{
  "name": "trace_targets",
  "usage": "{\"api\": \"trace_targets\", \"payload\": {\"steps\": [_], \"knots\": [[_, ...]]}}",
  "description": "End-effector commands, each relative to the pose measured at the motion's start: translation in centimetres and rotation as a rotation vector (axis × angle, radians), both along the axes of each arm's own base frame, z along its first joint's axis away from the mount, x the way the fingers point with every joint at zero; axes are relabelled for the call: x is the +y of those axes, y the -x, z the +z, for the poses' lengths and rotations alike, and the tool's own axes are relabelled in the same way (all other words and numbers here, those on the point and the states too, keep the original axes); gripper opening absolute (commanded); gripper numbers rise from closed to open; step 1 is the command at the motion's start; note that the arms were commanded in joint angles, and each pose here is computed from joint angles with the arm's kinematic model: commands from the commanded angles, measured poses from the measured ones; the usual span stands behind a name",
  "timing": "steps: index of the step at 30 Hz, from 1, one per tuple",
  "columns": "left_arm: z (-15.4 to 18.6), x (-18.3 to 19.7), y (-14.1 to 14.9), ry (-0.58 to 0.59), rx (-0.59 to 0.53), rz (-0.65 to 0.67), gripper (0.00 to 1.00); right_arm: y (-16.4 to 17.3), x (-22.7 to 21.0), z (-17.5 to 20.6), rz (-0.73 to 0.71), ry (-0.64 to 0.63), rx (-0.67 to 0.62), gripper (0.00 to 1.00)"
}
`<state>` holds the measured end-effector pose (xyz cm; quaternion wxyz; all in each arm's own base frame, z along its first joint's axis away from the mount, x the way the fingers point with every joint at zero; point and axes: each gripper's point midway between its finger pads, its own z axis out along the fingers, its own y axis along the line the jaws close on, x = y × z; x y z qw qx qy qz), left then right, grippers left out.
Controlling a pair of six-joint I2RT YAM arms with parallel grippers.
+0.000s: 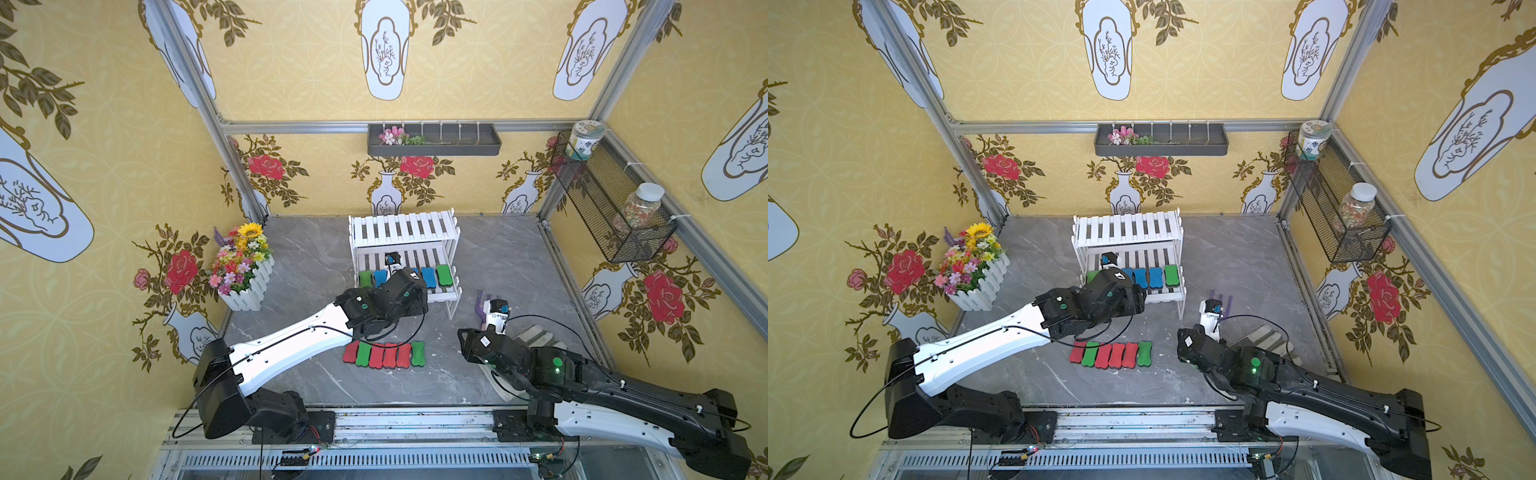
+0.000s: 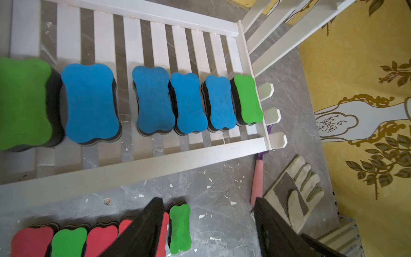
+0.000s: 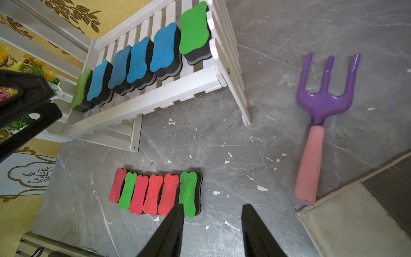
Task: Remove the whiteboard erasers from the shelf
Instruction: Pick up the whiteboard eraser from the shelf.
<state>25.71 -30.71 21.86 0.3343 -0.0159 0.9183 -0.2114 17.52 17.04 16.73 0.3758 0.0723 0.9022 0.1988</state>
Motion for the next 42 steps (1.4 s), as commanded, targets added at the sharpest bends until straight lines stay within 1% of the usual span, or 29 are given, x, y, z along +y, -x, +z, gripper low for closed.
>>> {"api": "trace_targets", "payload": {"steps": [1, 4, 6, 9, 12, 15, 22, 25, 29, 38, 42], "knots": [[0.3, 0.0, -1.3, -0.048, -0.053, 0.032, 0.68, 0.0, -0.7, 0.0, -0.010, 0.005, -0.015, 0.47], [-0.4, 0.7, -2.2, -0.101, -0.050, 0.072, 0.65, 0.3, -1.2, 0.1, -0.011, -0.007, -0.020, 0.47], [-1.2, 2.0, -2.7, -0.146, -0.022, 0.127, 0.63, 0.3, -1.4, 0.2, -0.010, -0.014, -0.024, 0.47], [-1.8, 3.8, -3.3, -0.163, -0.004, 0.172, 0.63, 0.4, -1.6, 0.2, -0.009, -0.020, -0.028, 0.47], [-2.0, 4.5, -3.8, -0.166, -0.001, 0.186, 0.63, 0.5, -1.6, 0.2, -0.004, -0.018, -0.031, 0.48], [-2.2, 5.4, -4.4, -0.206, -0.006, 0.212, 0.63, 0.5, -1.7, 0.4, -0.003, -0.020, -0.036, 0.48], [-3.9, 7.0, -5.3, -0.269, 0.020, 0.258, 0.61, 0.5, -2.3, 0.9, -0.008, -0.027, -0.050, 0.48], [-4.4, 7.5, -5.7, -0.269, 0.029, 0.269, 0.61, 0.6, -2.4, 0.9, -0.010, -0.029, -0.050, 0.48], [-4.1, 7.8, -6.2, -0.289, 0.011, 0.280, 0.61, 0.7, -2.5, 0.9, -0.011, -0.034, -0.050, 0.48], [-4.4, 7.5, -6.9, -0.305, 0.001, 0.265, 0.61, 0.7, -2.9, 1.1, -0.018, -0.031, -0.054, 0.48], [-4.8, 7.9, -7.3, -0.315, 0.006, 0.278, 0.61, 0.8, -3.0, 1.1, -0.021, -0.037, -0.053, 0.48]]}}
